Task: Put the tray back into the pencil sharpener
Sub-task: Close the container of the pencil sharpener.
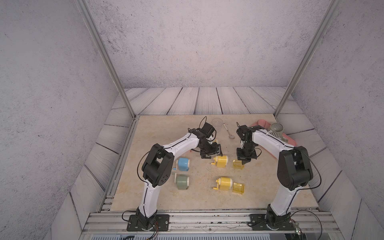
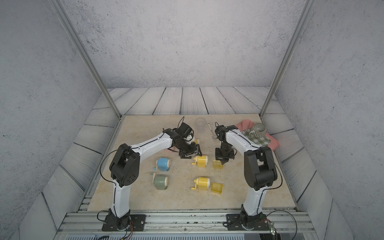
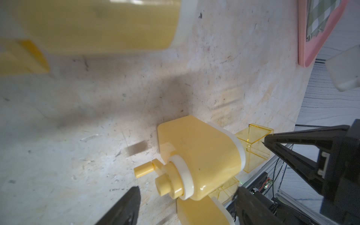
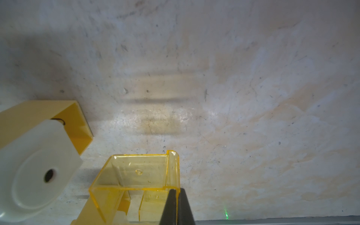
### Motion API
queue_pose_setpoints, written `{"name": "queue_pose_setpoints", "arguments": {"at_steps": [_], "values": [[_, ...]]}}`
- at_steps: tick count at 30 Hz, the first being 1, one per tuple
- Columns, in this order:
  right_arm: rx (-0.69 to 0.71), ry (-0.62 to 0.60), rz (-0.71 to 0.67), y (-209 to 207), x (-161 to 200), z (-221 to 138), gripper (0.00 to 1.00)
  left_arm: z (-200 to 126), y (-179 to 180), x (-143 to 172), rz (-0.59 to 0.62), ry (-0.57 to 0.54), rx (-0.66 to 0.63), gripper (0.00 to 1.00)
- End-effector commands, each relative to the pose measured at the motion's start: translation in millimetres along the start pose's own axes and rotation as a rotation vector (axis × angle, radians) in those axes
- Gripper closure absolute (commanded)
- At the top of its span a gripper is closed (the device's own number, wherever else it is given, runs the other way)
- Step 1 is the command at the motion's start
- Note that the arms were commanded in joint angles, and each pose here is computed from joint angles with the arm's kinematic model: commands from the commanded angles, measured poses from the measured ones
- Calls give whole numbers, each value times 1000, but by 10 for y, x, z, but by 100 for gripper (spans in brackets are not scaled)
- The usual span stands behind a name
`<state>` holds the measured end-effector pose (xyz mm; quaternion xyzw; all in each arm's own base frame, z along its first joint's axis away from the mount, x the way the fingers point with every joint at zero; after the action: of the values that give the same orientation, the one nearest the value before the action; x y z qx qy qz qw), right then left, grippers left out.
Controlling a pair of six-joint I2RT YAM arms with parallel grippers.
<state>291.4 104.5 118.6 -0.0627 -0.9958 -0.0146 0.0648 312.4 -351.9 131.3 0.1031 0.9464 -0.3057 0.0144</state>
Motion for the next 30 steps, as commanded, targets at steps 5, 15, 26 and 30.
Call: {"name": "queue_pose_setpoints", "arguments": {"at_steps": [5,15,26,30], "values": [[2,34,27,-8,17,101,100,120,21,49,-5,27,7,21],[0,39,40,5,1,146,100,232,81,61,-12,45,9,25],[40,69,33,8,-40,260,100,258,191,165,-27,60,-3,29],[54,70,31,32,-76,276,100,247,207,178,-26,60,-8,29]]}}
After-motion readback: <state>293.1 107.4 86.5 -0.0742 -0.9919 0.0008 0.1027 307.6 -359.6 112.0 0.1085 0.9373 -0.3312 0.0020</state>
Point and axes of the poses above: each gripper's point midway between its finger pads, its own z axis out along the fingers, its own y axis along the line the jaws close on, x = y × z, the point moved 4 cm from there along -z, back along the fingers, and after that the axes turned 3 degrees about z, right-handed, at the moved point
